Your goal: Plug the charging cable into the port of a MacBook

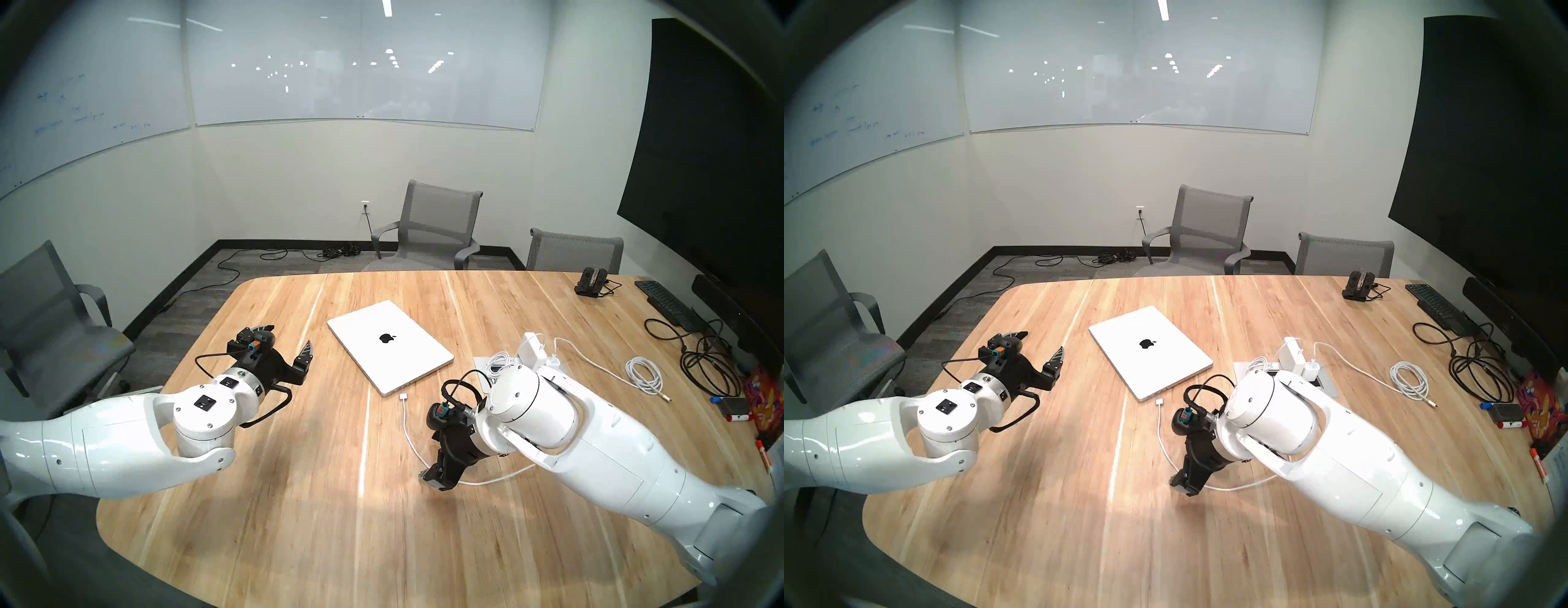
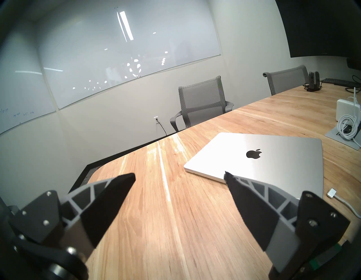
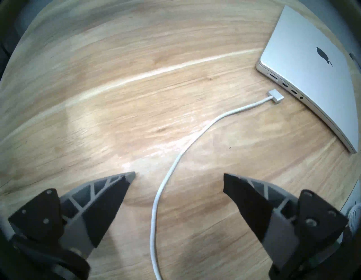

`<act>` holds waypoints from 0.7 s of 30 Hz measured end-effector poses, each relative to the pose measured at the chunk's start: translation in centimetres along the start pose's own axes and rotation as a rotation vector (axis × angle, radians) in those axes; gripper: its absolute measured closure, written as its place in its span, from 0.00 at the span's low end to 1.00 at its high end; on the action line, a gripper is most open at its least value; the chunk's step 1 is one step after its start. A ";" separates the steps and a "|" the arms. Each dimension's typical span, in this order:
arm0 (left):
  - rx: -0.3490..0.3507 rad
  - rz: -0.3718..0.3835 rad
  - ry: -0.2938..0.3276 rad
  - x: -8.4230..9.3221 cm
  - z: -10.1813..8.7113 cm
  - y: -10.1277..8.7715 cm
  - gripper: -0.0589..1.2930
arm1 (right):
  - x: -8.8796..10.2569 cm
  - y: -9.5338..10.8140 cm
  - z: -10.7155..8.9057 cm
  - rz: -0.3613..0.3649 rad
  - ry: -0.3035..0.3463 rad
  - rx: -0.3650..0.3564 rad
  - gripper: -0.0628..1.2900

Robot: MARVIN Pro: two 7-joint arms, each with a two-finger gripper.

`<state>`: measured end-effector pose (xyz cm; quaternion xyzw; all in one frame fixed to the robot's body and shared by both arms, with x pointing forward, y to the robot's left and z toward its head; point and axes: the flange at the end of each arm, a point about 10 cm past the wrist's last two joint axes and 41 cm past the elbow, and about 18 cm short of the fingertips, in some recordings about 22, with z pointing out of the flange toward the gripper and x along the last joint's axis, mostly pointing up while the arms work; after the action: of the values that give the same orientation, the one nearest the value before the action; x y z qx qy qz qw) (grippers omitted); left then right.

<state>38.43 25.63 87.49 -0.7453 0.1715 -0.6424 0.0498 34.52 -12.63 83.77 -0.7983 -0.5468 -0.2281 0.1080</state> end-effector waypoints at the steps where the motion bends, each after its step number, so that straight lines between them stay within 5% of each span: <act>1: 0.000 0.000 0.000 0.0 0.0 0.0 0.06 | 0.0 0.0 0.1 0.006 0.004 -0.003 0.05; 21: 0.000 0.000 0.000 0.0 0.0 0.0 0.06 | 0.6 -0.3 1.3 0.096 0.069 -0.045 0.06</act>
<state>38.43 25.63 87.49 -0.7453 0.1715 -0.6424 0.0498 34.73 -11.48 82.88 -0.8175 -0.4986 -0.2623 0.1194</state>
